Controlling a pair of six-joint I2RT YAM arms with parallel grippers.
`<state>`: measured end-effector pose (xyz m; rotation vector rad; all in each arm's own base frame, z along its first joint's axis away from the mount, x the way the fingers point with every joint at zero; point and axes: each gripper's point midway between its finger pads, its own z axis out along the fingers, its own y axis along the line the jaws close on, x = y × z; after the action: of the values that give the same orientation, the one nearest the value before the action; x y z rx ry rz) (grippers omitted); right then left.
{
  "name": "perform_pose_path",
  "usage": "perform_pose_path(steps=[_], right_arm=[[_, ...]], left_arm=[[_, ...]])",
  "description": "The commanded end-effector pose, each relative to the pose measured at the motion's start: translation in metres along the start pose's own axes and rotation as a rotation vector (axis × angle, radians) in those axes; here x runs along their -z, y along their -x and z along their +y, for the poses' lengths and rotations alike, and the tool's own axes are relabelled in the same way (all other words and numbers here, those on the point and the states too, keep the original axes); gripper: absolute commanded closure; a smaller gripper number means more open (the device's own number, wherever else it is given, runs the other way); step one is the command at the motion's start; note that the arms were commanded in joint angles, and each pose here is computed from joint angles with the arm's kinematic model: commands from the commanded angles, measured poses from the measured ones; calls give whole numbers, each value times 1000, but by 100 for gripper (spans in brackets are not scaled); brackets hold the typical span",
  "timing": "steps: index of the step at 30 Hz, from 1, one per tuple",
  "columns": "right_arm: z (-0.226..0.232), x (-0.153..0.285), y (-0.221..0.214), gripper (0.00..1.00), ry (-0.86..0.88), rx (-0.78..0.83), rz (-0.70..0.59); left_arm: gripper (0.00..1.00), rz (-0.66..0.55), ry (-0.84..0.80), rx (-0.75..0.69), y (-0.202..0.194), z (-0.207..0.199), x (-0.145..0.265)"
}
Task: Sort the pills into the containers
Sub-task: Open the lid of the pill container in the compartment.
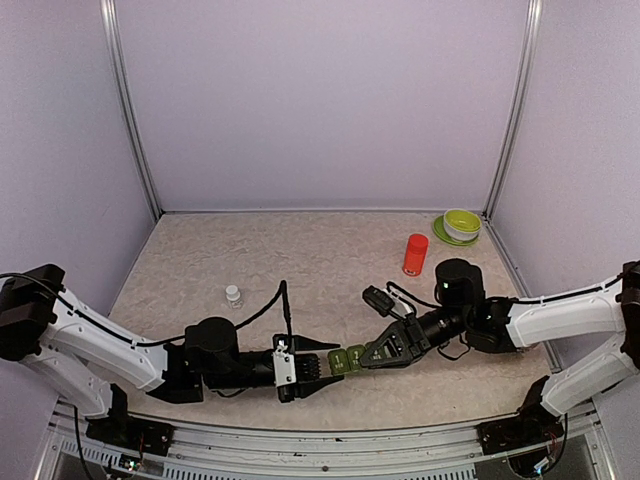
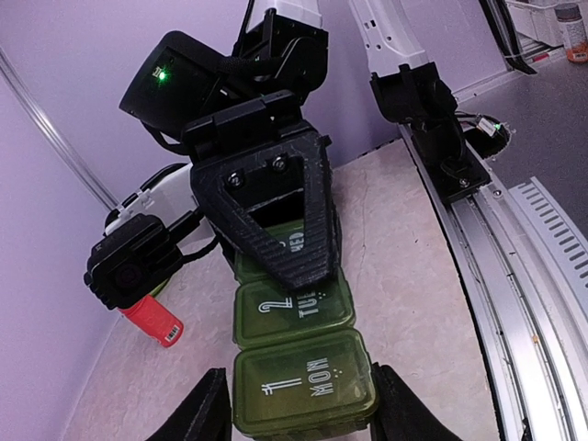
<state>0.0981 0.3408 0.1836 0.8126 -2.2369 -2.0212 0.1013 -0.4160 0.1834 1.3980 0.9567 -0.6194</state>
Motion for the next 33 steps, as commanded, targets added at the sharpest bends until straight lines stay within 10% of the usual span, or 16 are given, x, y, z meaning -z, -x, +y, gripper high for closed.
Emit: perform_pose_path(steps=[1,15,33], right_arm=[[11,-4,7,81,28,49,3],[12,-1,7,81,25,50,-2],[5,-2,5,81,16,58,1]], left_arm=[[51,-30,25,22,14,8,-3],[76,-20,-19,39,13,2,-7],[66,-76,63,205,31,22,-2]])
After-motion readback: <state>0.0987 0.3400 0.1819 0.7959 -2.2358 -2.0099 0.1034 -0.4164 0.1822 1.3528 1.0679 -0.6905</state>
